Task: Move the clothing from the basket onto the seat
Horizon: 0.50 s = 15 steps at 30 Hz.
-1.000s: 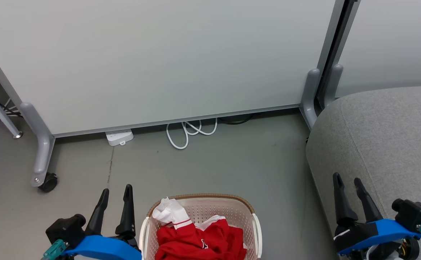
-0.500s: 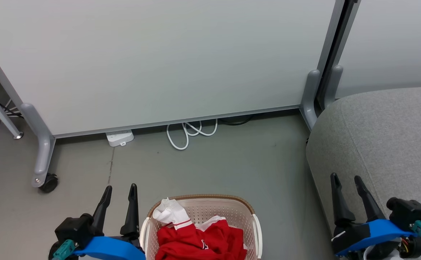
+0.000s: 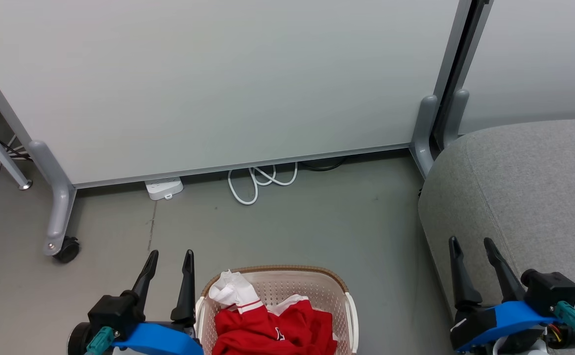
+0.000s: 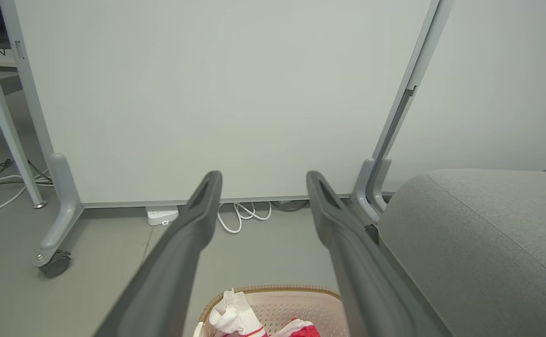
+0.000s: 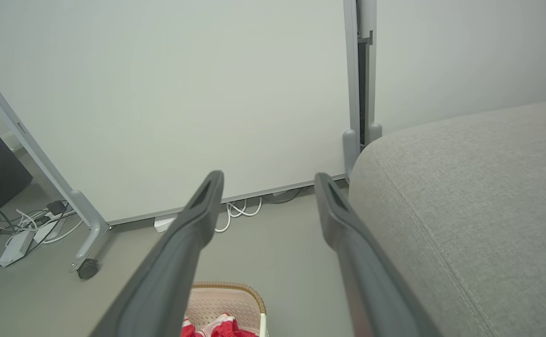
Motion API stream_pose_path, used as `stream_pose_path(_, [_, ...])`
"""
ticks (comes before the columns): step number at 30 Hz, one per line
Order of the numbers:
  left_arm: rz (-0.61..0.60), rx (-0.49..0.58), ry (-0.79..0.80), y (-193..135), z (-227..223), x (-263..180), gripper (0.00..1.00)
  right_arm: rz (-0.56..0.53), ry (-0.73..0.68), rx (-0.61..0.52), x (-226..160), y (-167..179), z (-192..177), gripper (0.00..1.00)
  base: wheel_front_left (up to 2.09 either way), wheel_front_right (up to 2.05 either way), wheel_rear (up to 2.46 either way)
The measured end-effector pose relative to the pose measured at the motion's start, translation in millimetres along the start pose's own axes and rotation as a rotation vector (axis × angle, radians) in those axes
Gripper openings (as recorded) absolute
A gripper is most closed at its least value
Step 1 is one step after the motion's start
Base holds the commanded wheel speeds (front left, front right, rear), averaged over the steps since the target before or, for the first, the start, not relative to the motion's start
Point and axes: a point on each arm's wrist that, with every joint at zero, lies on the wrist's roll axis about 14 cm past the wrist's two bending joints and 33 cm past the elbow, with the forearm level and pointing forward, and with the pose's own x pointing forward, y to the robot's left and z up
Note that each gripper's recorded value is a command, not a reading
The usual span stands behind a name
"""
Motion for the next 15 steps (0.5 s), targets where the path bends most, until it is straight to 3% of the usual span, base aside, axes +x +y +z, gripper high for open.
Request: stream_pose_path(15, [-0.038, 0.101, -0.023, -9.4, 2.6, 0.8, 1.00, 0.015, -0.005, -0.109, -0.1, 2.5, 1.5, 1.00, 0.00, 0.00, 0.00])
